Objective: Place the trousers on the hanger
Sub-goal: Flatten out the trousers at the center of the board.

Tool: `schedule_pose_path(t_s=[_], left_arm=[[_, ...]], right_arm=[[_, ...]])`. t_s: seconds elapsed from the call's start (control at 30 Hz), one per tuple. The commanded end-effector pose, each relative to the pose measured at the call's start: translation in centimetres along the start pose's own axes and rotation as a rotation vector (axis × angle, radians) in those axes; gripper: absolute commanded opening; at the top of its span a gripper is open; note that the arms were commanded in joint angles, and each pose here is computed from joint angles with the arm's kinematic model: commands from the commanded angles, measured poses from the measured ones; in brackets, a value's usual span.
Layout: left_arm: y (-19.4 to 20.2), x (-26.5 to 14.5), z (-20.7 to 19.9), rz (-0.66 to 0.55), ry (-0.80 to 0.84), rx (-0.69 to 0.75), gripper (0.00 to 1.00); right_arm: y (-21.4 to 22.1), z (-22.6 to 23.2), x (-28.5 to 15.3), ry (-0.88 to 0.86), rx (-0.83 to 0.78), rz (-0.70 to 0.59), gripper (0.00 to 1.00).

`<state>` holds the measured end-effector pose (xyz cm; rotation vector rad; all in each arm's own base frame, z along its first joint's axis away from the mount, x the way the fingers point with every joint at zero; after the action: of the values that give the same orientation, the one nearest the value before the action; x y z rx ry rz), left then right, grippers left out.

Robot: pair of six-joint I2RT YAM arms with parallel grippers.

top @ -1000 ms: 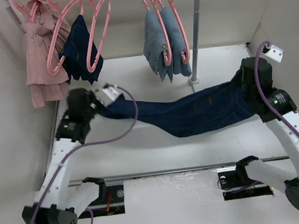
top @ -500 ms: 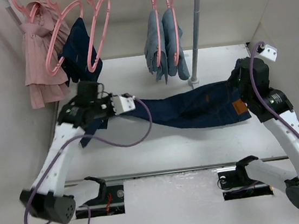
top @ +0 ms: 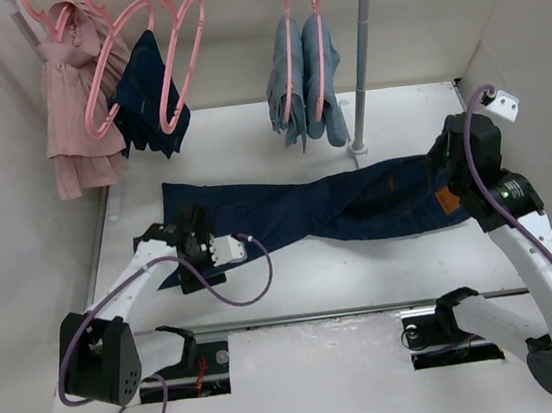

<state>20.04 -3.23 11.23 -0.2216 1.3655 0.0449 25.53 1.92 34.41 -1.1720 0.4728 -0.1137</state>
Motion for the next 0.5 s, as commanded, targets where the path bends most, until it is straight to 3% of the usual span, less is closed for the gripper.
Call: schedule_pose_path(t_s=[0.0,0.1,0.2,0.37,0.4,0.47], left_arm=[[3.3,1.8,0.0,0.158,-0.113,-0.003,0.96],[6.3,4.3,-0.4,0.248,-0.168,-0.075,0.96],[7.9,5.5,0.6,0.262,-0.194,-0.18,0.96],[10.3,6.4,1.2,0.292,-0.205,-0.268,0.85],[10.8,6.8,0.6,0.305,-0.179,-0.266,0.66],[11.3,7.0,-0.1,0.283,-0.137,-0.293,0.38]], right_arm=[[-1.3,0.0,0.5,-0.003,0.036,-0.056,0.0],[-1.2,0.4,1.2,-0.009,0.034,-0.041,0.0],[-2.1,1.0,2.0,-0.03,-0.002,-0.044,0.0],[-4.5,1.8,2.5,-0.06,-0.014,-0.086,0.0],[-5.0,2.0,2.8,-0.068,-0.016,-0.097,0.0],[-6.1,2.5,2.9,-0.112,-0.008,-0.118,0.0]])
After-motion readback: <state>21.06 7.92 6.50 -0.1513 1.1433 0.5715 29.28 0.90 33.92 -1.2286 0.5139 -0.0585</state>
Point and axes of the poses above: each gripper's point midway between its finger pads, its own x axis out along the fingers, its own z axis along the line the jaws close on, y = z × x, the point moved 5 cm from there along -x, back along the fingers, and after that the axes turned 2 degrees about -x, right-handed, at the moved point
